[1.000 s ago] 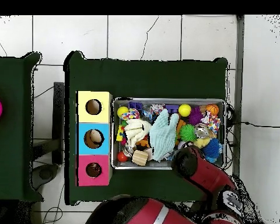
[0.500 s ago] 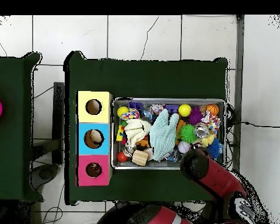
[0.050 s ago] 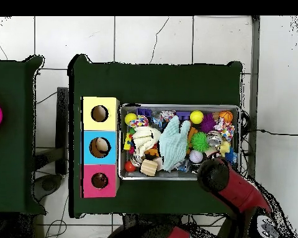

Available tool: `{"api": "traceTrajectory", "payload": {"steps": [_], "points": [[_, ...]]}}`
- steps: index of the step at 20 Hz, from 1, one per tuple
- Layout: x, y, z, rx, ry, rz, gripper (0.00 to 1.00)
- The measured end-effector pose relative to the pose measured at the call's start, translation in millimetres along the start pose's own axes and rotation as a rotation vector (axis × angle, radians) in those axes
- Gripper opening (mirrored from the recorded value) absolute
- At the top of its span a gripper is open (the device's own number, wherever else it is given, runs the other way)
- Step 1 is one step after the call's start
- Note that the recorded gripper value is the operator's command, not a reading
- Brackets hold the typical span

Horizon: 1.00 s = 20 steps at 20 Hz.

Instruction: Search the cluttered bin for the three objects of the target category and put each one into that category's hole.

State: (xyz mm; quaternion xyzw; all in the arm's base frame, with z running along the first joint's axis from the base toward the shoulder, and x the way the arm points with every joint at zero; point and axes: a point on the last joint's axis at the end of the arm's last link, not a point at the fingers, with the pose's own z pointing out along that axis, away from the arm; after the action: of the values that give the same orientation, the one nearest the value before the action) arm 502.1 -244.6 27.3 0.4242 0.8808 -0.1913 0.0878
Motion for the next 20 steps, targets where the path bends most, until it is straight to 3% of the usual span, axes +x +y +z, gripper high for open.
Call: {"api": "traceTrajectory", "payload": {"steps": [13, 20], "points": [[-6.7, -6, 9, 0.006, 0.001, 0.011, 1.00], [-24.0, 5, 9, -0.013, -0.035, -0.020, 1.00]]}}
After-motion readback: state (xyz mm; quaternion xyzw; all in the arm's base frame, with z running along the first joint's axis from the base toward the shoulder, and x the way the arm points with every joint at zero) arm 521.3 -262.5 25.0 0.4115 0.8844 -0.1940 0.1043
